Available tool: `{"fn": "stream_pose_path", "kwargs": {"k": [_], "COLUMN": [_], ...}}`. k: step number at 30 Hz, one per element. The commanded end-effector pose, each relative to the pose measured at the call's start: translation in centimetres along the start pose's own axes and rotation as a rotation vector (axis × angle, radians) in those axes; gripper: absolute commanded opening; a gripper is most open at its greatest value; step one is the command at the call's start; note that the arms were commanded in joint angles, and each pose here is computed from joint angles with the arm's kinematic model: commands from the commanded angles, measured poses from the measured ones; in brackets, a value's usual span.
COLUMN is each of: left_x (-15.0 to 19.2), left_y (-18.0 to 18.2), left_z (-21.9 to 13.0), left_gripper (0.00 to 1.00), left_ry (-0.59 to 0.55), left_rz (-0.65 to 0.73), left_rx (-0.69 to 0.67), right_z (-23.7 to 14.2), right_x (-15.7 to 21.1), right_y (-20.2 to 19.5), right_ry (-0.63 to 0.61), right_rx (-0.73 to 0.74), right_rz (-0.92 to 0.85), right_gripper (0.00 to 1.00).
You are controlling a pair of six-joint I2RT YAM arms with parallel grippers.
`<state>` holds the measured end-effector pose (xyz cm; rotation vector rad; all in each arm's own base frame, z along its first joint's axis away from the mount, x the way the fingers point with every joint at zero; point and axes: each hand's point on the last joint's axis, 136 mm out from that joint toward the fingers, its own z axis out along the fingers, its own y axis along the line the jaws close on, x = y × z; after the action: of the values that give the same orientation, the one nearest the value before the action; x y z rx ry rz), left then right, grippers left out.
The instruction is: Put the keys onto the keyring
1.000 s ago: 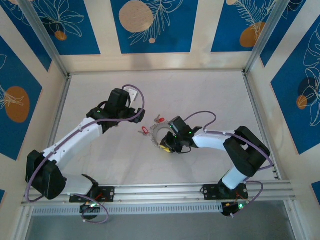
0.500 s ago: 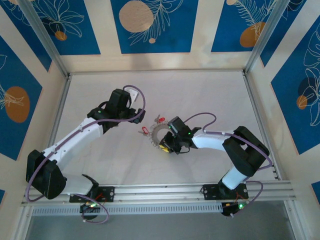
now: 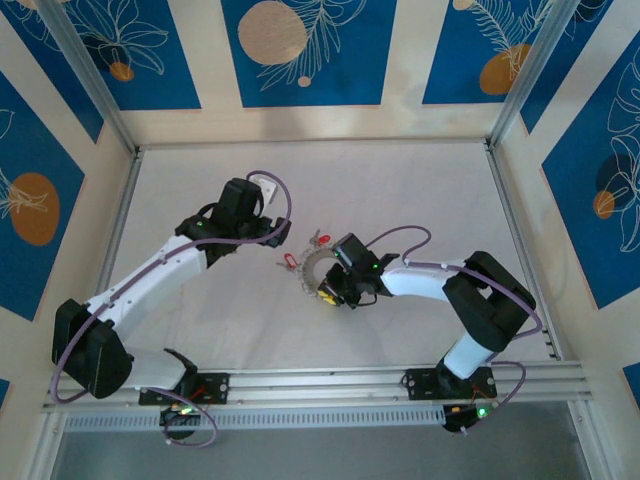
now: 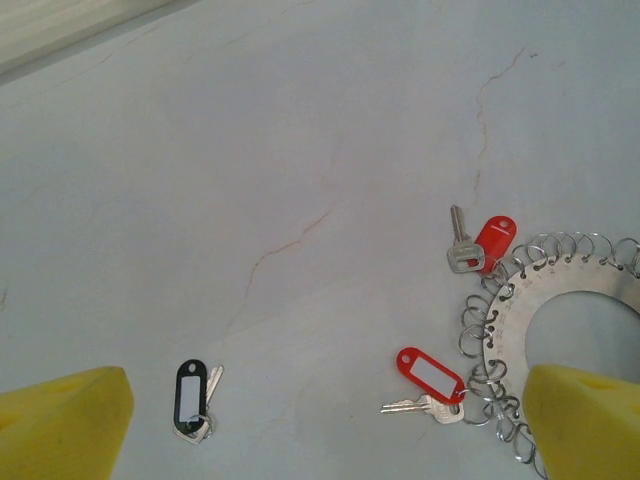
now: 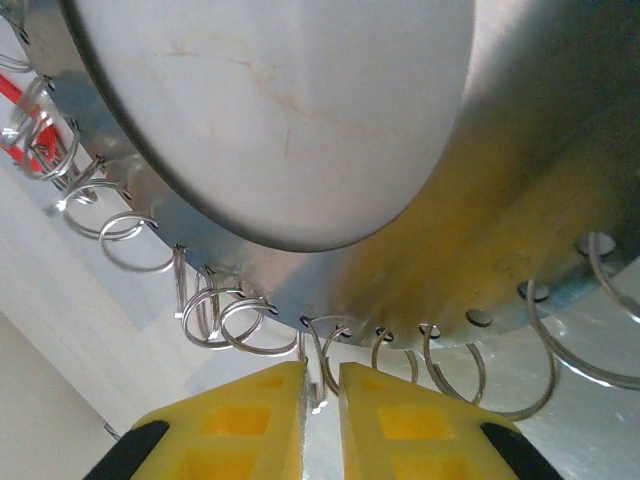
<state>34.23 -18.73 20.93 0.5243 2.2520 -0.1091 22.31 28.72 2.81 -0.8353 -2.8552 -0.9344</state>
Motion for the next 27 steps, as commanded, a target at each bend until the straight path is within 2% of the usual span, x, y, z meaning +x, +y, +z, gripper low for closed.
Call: {"fn": "stream_pose_path", "kwargs": {"k": [1,17,23,27], "left_x": [0.4,0.5,0.5,0.5], "left_y": [-0.3,-0.4,-0.4,-0.8], "left_z": [0.4,0.4,0.3,0.3], "left_gripper": [1.00,1.00,1.00,1.00], "left_ry": [0.018,0.021,0.016,0.013], "left_rz": [0.030,0.046,0.051,0.055], "left_rx": [-0.007,-0.016,-0.017,-0.003], "right_z": [0.1,0.8,0.0,-1.7], "right_x": [0.3,-0.2,-0.6,-1.3], "right_y": [0.6,0.0,0.1,0.9], "right_ry": [0.009,-0.015,-0.057,-0.106], "right_rx": [0.011,0.072,0.086,0.075], "right_rz": [0.018,0.019,-0.022,-0.136], "right_gripper": [0.17,0.17,0.07,0.05]}}
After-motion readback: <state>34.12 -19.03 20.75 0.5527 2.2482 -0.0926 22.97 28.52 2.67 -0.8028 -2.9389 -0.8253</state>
